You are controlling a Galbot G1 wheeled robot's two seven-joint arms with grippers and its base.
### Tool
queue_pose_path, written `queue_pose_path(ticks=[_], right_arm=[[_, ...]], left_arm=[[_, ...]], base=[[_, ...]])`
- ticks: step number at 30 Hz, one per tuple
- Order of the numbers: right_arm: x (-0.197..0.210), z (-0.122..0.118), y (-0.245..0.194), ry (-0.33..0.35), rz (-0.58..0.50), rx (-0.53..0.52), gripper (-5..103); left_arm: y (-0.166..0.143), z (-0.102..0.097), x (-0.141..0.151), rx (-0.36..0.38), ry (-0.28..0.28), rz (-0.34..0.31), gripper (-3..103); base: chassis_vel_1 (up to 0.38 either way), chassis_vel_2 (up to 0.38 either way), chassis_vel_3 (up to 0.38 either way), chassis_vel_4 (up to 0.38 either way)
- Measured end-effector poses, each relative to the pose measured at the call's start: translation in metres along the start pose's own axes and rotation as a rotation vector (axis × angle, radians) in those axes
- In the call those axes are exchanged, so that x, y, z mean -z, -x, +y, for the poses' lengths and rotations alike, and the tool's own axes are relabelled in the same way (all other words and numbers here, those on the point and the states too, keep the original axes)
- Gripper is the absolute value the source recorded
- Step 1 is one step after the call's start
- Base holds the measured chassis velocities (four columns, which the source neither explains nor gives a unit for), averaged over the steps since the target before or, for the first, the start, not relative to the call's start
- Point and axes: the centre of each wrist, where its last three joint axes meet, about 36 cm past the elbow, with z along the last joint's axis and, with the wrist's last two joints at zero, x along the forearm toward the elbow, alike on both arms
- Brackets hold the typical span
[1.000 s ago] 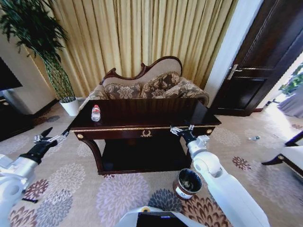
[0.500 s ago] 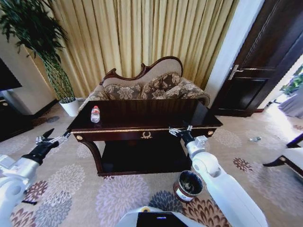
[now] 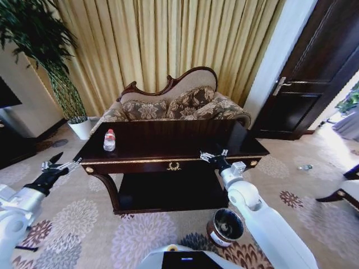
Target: Move to the front of the table and place the trash on the table into the trash bin.
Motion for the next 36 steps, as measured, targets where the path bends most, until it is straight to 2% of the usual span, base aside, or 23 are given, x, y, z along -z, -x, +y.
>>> queue_pose_path(ticks=[17, 20, 22, 23, 25, 28, 34, 36], right_arm=[[-0.001, 0.002, 0.001, -0.002, 0.009, 0.010, 100], [0.000, 0.003, 0.000, -0.003, 0.007, 0.010, 100], [0.002, 0.003, -0.001, -0.006, 0.006, 0.013, 100], [0.002, 0.003, -0.001, -0.006, 0.006, 0.013, 100], [0.002, 0.003, -0.001, -0.007, 0.006, 0.015, 100], [0.001, 0.003, -0.003, -0.006, 0.013, 0.019, 100], [0.000, 0.002, -0.005, -0.012, 0.023, 0.020, 100], [0.000, 0.000, -0.005, -0.014, 0.023, 0.018, 100]], left_arm=[[0.001, -0.001, -0.001, 0.001, -0.002, 0.000, 100], [0.002, -0.004, 0.002, 0.024, -0.006, 0.008, 100], [0.008, -0.010, 0.007, 0.082, -0.024, 0.046, 100], [0.008, -0.010, 0.007, 0.082, -0.024, 0.046, 100], [0.012, -0.013, 0.009, 0.107, -0.035, 0.054, 100], [0.036, -0.031, 0.016, 0.167, -0.098, 0.063, 100], [0.065, -0.038, 0.018, 0.154, -0.106, 0.079, 100], [0.081, -0.045, 0.017, 0.188, -0.111, 0.101, 100]], base=[[-0.097, 0.095, 0.089, -0.101], [-0.044, 0.086, 0.069, -0.083], [-0.051, 0.072, 0.056, -0.039], [-0.051, 0.058, 0.056, -0.023], [-0.051, 0.038, 0.036, -0.023], [0.000, 0.000, 0.000, 0.000], [0.000, 0.000, 0.000, 0.000], [0.000, 0.000, 0.000, 0.000]])
